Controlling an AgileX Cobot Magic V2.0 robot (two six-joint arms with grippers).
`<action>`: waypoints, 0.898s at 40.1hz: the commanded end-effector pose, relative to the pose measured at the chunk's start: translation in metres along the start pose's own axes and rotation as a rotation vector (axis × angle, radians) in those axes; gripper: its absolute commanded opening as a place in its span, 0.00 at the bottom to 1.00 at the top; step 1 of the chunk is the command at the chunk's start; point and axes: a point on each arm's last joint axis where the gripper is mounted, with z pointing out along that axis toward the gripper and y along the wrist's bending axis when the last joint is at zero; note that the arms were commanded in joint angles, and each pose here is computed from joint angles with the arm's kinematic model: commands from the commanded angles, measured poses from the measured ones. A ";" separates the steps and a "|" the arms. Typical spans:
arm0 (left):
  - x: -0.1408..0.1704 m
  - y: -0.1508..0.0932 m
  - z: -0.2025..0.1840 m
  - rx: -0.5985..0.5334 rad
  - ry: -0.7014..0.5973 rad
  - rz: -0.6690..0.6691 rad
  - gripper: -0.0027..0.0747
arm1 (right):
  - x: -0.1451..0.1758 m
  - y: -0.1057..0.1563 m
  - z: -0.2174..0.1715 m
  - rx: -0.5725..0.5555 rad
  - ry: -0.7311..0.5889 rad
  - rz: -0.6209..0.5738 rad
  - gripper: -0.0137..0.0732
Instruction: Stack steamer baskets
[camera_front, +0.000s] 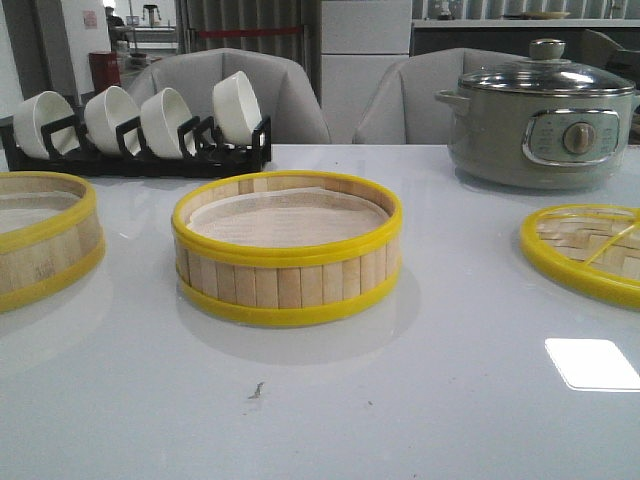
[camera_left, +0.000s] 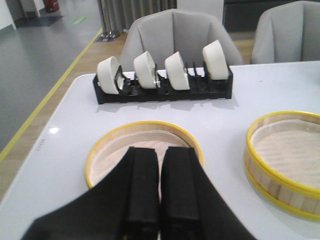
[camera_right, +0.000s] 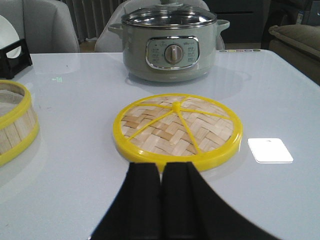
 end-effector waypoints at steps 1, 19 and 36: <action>-0.060 0.005 0.007 -0.049 0.034 0.034 0.17 | -0.013 0.001 -0.003 -0.008 -0.114 -0.006 0.23; -0.121 0.007 0.043 -0.091 0.224 0.026 0.17 | -0.013 0.001 -0.003 -0.008 -0.114 -0.006 0.23; -0.119 -0.001 0.066 -0.030 0.255 0.036 0.17 | -0.013 0.001 -0.003 -0.008 -0.114 -0.006 0.23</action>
